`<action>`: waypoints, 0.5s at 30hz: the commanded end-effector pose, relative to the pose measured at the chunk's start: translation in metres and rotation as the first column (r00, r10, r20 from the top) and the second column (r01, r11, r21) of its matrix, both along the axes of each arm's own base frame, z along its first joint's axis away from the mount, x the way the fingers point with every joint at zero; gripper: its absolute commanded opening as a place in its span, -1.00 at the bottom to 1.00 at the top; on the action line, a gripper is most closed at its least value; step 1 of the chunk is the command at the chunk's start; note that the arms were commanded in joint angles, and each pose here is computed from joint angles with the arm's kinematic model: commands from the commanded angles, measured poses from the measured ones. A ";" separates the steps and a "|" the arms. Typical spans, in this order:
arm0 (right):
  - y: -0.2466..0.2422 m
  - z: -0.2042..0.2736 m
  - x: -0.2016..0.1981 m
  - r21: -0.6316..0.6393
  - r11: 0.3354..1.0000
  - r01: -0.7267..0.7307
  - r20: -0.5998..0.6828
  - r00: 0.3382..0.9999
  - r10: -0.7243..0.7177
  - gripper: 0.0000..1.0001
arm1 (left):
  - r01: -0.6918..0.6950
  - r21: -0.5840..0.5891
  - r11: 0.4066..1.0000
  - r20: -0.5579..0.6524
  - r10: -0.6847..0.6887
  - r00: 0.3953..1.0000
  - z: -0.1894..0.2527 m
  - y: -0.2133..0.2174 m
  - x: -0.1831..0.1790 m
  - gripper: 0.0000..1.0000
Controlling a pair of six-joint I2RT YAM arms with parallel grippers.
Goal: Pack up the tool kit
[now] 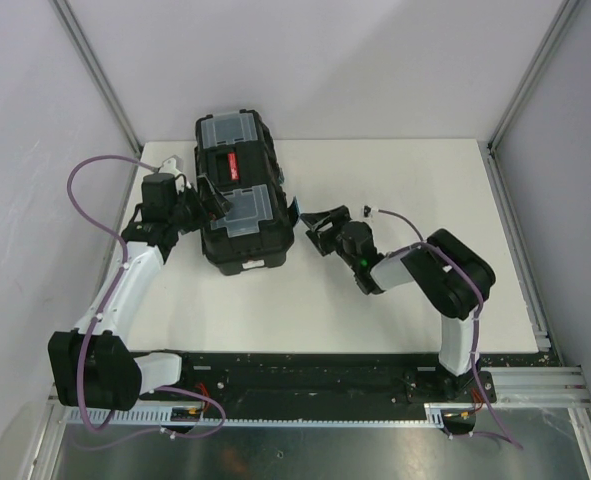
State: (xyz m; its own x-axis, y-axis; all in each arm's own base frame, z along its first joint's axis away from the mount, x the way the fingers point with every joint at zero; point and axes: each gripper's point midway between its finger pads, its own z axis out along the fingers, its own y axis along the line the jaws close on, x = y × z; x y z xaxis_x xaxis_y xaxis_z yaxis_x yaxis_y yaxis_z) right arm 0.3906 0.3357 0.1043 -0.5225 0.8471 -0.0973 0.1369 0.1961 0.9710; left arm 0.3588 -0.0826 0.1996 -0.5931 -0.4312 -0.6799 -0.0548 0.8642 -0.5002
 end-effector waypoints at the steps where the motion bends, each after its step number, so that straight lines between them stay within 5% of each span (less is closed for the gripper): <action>1: 0.004 0.030 0.011 -0.006 0.999 -0.034 0.143 0.989 0.035 0.40 | 0.094 -0.030 0.995 -0.150 -0.098 0.984 -0.031 -0.020 -0.030 0.81; 9: 0.029 0.035 0.003 0.037 0.983 -0.180 0.206 0.964 0.169 0.40 | 0.100 -0.022 0.995 -0.152 -0.102 0.983 -0.032 -0.019 -0.028 0.80; 15: 0.042 0.017 -0.002 -0.046 0.964 -0.263 0.168 0.949 0.267 0.42 | 0.110 -0.017 0.994 -0.154 -0.112 0.982 -0.033 -0.020 -0.028 0.80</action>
